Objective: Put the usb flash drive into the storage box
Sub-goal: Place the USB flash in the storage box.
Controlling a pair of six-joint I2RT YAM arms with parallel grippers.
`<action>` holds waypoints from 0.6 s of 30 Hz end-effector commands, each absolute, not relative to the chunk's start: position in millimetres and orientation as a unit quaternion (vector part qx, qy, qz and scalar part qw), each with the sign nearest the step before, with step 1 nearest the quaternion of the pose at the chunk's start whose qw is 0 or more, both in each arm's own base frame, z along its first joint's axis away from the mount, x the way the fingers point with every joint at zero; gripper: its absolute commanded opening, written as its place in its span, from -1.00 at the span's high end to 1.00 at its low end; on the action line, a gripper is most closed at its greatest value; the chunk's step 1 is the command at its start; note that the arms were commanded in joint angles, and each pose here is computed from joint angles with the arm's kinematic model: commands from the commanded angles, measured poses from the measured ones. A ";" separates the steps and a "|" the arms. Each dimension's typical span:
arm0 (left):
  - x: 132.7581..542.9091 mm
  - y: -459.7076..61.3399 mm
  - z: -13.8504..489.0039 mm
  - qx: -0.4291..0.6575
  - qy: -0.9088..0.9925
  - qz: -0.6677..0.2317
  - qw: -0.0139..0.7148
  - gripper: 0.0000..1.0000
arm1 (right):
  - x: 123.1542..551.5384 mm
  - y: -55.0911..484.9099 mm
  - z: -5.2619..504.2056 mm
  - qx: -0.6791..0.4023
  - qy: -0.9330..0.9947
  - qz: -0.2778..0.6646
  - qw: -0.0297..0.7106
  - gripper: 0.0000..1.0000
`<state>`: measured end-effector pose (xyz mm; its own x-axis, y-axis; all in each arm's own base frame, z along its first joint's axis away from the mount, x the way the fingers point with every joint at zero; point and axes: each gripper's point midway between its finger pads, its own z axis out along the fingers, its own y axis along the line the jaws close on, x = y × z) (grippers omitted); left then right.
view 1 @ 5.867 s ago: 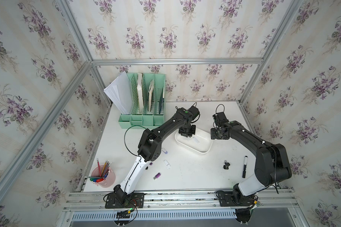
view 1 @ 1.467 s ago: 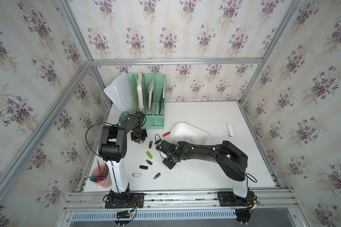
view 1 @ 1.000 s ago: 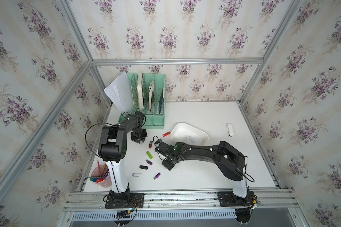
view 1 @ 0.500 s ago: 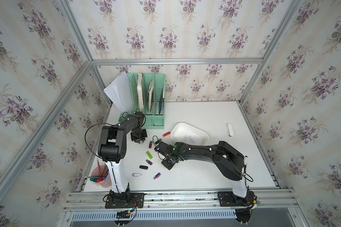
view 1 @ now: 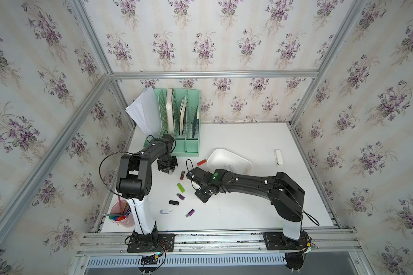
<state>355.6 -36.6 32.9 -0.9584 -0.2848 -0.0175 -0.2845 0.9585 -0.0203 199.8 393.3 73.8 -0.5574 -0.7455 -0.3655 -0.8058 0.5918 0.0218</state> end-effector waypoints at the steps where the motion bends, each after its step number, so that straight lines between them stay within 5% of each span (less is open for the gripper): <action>1: 351.3 -37.7 44.3 -0.140 0.990 -0.013 0.008 0.61 | 219.3 377.7 95.5 -0.421 0.885 0.073 0.184 0.66; 8: 354.1 -54.8 79.0 -0.128 0.991 -0.029 0.033 0.61 | 278.6 328.3 135.4 -0.364 0.902 0.047 0.226 0.66; 18: 377.4 -124.4 142.9 -0.064 0.993 -0.051 0.082 0.60 | 338.4 250.4 107.8 -0.293 0.931 -0.003 0.218 0.67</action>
